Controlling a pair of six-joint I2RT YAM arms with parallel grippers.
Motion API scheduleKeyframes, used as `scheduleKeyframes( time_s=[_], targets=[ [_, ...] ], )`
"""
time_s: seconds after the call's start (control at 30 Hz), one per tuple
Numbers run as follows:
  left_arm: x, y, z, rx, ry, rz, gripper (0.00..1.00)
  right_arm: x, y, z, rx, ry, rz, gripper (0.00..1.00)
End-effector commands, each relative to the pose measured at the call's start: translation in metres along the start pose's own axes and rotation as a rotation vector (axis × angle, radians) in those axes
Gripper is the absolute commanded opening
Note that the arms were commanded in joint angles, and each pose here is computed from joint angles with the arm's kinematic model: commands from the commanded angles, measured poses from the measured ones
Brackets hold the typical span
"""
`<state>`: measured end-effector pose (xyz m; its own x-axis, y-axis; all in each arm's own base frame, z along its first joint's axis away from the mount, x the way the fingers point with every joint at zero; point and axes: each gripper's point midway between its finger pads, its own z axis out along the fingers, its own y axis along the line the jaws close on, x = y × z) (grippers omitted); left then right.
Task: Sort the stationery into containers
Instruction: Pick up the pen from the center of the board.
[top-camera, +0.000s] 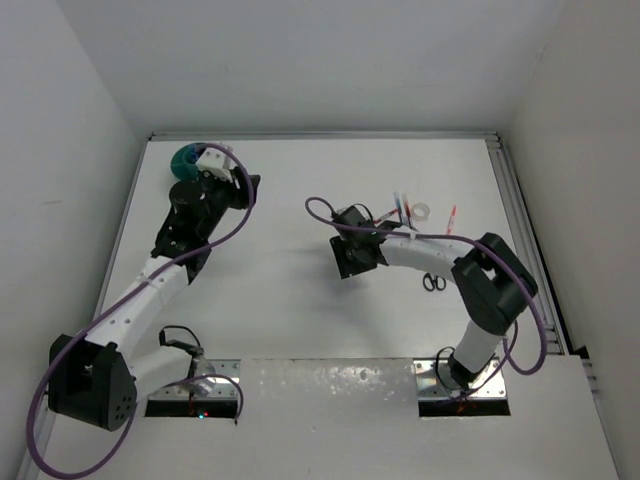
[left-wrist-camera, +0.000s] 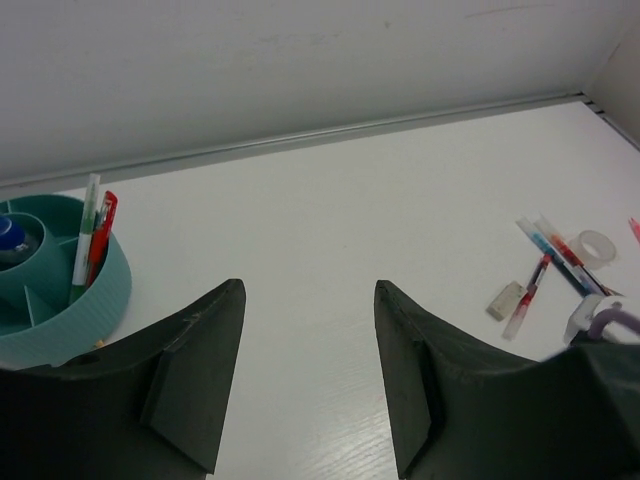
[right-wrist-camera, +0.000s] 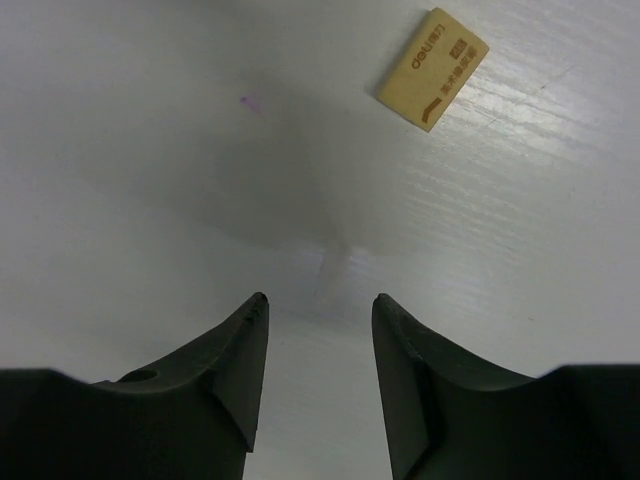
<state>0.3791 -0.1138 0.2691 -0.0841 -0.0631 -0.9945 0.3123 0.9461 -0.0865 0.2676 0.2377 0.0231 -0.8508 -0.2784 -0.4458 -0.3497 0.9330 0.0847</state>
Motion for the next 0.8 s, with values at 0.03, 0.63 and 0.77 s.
scheduleKeyframes(
  time_s=[0.03, 0.63, 0.77],
  targets=[
    [-0.017, 0.003, -0.003, -0.047, -0.073, -0.032, 0.53, -0.005, 0.006, 0.012, 0.022, 0.008, 0.004, 0.45],
    [-0.029, 0.012, -0.009, -0.112, -0.120, -0.003, 0.53, 0.039, -0.009, 0.042, 0.096, 0.099, 0.056, 0.23],
    [-0.032, 0.012, -0.008, -0.111, -0.131, 0.000, 0.53, 0.045, -0.008, 0.040, 0.088, 0.112, 0.066, 0.09]
  ],
)
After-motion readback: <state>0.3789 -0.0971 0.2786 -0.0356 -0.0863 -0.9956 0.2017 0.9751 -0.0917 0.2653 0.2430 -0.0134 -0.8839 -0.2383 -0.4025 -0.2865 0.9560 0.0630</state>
